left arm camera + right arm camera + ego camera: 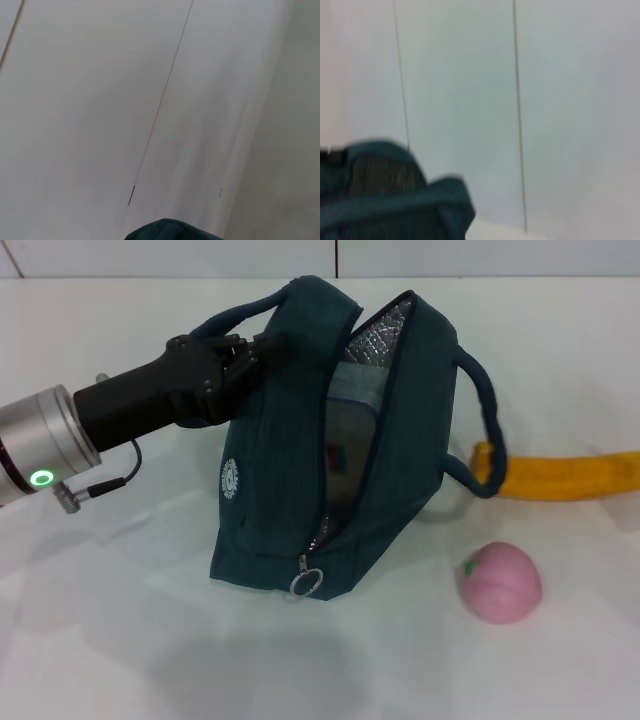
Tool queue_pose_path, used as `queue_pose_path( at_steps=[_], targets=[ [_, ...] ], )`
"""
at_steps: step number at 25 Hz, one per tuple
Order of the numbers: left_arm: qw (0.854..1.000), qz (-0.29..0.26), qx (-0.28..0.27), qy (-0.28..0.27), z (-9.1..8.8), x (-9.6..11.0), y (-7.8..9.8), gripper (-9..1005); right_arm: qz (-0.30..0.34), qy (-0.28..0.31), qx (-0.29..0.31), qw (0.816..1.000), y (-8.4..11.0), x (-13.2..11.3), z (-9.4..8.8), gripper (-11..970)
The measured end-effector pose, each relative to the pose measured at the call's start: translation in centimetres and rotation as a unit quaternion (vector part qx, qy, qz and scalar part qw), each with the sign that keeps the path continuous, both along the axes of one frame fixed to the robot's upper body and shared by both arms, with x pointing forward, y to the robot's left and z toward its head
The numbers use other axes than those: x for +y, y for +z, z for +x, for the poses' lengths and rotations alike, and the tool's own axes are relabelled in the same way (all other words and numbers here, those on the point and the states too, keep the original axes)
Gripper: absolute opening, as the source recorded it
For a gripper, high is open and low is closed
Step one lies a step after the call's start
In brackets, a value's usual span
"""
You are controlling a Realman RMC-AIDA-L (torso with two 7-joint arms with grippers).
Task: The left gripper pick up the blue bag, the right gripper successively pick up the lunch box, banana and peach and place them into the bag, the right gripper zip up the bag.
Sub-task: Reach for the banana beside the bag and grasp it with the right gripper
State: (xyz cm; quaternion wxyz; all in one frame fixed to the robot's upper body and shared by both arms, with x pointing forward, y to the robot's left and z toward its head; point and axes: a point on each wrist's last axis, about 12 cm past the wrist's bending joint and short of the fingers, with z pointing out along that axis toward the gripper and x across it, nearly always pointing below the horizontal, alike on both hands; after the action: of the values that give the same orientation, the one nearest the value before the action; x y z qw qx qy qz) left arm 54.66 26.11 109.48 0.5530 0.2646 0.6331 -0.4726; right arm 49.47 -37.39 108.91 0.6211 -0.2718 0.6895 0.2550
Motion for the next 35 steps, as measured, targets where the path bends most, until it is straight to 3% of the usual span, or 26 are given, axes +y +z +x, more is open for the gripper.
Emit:
queue_pose_path(
  at_steps=[2,8,16,21,27,35],
  targets=[
    [1.000,0.000,0.000,0.000,0.0,0.0,0.0,53,0.015,-0.003,-0.017,1.000,0.2,-0.3,-0.5,378],
    [1.000,-0.001,0.000,-0.001,0.0,-0.1,0.0,53,0.011,0.009,-0.013,1.000,0.0,-0.2,-0.8,186],
    [1.000,-0.002,-0.001,-0.004,0.1,-0.4,0.0,53,-0.014,0.062,0.020,0.998,-0.5,1.3,-0.3,204],
    [1.000,-0.003,-0.001,-0.005,0.1,-0.5,0.1,53,-0.052,0.089,0.040,0.994,-0.6,2.9,1.3,433],
    [1.000,-0.006,0.000,-0.007,0.1,-0.7,0.0,53,-0.132,0.101,0.092,0.982,-0.7,4.7,3.5,562],
    [1.000,-0.008,-0.003,-0.004,0.3,-0.7,0.2,53,-0.172,0.144,0.081,0.971,0.7,7.2,5.2,738]
  ],
)
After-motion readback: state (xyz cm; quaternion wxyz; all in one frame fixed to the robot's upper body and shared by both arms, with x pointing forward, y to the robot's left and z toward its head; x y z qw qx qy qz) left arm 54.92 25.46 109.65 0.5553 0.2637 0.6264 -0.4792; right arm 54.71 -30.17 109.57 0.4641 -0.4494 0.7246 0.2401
